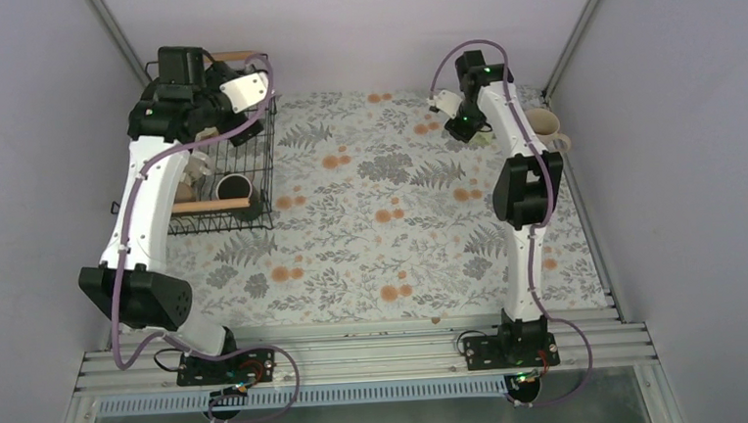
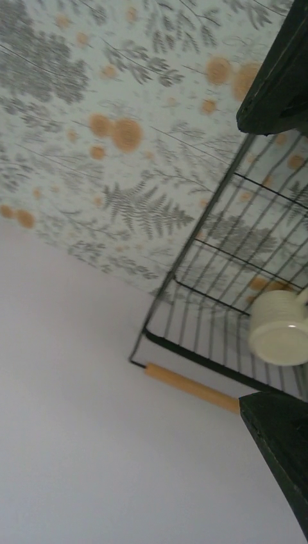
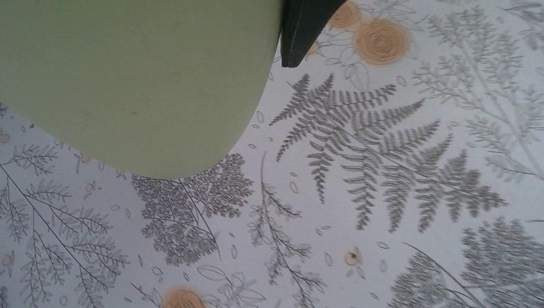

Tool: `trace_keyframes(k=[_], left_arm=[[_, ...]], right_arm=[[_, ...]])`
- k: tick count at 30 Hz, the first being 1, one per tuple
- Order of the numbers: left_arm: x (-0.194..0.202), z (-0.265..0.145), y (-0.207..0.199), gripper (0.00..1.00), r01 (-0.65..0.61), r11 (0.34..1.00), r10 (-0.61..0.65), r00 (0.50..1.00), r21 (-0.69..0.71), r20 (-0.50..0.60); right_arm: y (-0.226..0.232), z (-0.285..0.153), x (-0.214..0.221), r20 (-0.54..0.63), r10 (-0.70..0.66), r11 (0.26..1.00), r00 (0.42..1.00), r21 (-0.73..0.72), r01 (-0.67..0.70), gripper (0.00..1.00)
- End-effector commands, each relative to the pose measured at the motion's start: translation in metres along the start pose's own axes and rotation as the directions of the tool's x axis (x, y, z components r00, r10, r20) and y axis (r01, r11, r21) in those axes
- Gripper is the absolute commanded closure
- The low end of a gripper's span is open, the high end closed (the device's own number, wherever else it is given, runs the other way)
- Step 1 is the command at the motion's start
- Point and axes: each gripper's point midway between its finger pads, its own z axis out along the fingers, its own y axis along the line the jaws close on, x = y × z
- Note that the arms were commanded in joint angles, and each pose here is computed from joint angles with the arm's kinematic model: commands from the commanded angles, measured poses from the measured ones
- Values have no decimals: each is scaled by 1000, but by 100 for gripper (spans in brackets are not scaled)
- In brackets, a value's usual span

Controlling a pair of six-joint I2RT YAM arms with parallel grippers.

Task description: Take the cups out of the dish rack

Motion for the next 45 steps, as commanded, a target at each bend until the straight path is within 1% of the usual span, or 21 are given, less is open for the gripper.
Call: trace_keyframes(k=[1, 6, 9, 18, 22, 33, 35, 36, 40, 41, 45], left_arm=[[35, -4, 12, 0, -34, 999, 32, 997, -29, -70], [58, -6, 16, 0, -11, 1000, 10, 996, -12, -93], [65, -7, 13, 0, 0, 1000, 1, 995, 11, -97], [65, -8, 4, 0, 17, 998, -11, 996, 59, -86], [71, -4, -3, 0, 22, 996, -13, 995, 86, -102], [74, -1, -17, 0, 41, 987, -25, 994, 156, -103], [74, -1, -18, 0, 42, 986, -26, 994, 161, -103], [74, 0, -19, 0, 44, 985, -27, 994, 166, -105], [74, -1, -22, 0, 50, 983, -32, 994, 178, -103], [73, -1, -21, 0, 51, 983, -33, 994, 177, -100], [69, -3, -21, 0, 56, 982, -41, 995, 179, -87]], right_arm=[[-29, 2, 3, -28, -16, 995, 999, 101, 18, 97], [-33, 22, 14, -59, -1, 997, 998, 75, 5, 96], [-32, 29, 14, -47, 5, 999, 999, 49, -3, 97], [-36, 47, 16, -50, 15, 999, 999, 45, -13, 97], [-33, 54, 16, -47, 19, 1000, 999, 23, -18, 97], [-30, 61, 21, -58, 39, 999, 998, -1, -39, 95], [-30, 60, 22, -62, 43, 999, 997, 4, -43, 89], [-31, 60, 23, -64, 47, 999, 997, 7, -47, 82], [-38, 48, 20, -48, 60, 997, 997, 44, -58, 46], [-41, 43, 19, -37, 65, 996, 997, 58, -63, 40], [-54, 18, 11, 9, 69, 988, 998, 137, -69, 28]])
